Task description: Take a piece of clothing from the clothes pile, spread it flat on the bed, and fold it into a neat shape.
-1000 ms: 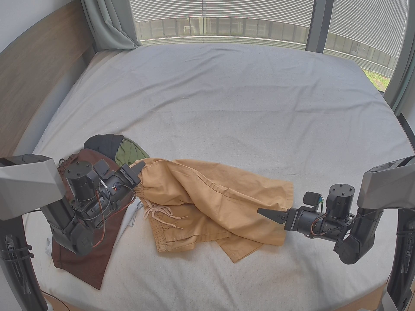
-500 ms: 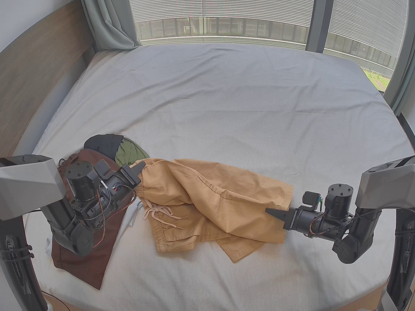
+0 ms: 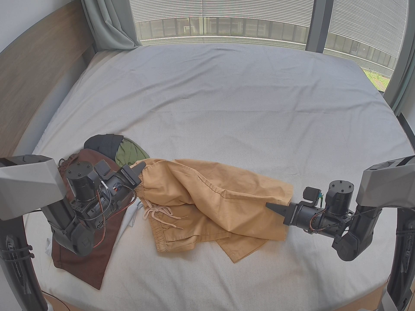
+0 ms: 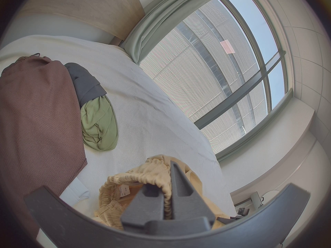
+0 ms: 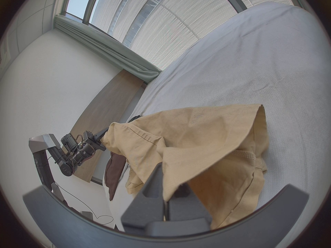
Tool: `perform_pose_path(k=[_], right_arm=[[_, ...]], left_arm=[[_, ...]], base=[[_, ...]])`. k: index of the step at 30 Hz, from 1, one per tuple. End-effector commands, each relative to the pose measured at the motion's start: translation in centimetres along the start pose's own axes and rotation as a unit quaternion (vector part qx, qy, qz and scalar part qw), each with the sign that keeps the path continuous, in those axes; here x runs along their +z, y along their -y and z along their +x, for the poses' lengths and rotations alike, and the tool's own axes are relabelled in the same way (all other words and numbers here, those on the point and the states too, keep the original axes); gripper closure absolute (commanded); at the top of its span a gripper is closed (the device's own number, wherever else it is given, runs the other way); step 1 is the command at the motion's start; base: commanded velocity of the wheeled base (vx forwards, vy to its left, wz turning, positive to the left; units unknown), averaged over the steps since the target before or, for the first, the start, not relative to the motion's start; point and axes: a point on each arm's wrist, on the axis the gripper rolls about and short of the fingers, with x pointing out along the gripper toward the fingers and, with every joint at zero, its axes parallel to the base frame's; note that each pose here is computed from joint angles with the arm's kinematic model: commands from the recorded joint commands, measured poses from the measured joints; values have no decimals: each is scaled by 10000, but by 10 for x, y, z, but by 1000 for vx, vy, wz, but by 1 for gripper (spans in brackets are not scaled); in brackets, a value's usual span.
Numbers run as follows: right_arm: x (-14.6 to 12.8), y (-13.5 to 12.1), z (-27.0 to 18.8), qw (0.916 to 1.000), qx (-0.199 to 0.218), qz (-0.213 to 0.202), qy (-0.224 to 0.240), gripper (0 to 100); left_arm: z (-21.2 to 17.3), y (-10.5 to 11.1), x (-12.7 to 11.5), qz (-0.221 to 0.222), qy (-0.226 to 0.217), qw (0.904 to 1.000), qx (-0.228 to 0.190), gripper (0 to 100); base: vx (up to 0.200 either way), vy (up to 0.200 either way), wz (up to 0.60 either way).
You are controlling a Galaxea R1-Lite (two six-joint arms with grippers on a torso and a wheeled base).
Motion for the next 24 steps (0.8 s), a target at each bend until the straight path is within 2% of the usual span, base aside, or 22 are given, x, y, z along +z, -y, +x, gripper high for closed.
perform_pose_path(k=[1, 5, 6, 22, 23, 24], right_arm=[[1, 0, 0, 10000, 12, -15, 17, 100], [-1, 2, 0, 10000, -5, -3, -26, 100], [-1, 2, 0, 10000, -5, -3, -26, 0], [0, 1, 2, 10000, 5, -18, 5, 0], [0, 1, 2, 10000, 5, -18, 5, 100], [0, 1, 2, 10000, 5, -18, 5, 100]], left_arm=[[0, 0, 1, -6, 4, 10000, -13, 100], [-1, 1, 2, -4, 20, 10000, -18, 100], [-1, 1, 2, -4, 20, 10000, -18, 100], [0, 1, 1, -4, 15, 10000, -24, 100], [0, 1, 1, -4, 15, 10000, -24, 100], [0, 1, 1, -4, 15, 10000, -24, 100]], base=[[0, 0, 0], [0, 0, 0], [0, 0, 0], [0, 0, 0], [0, 0, 0], [0, 0, 0]])
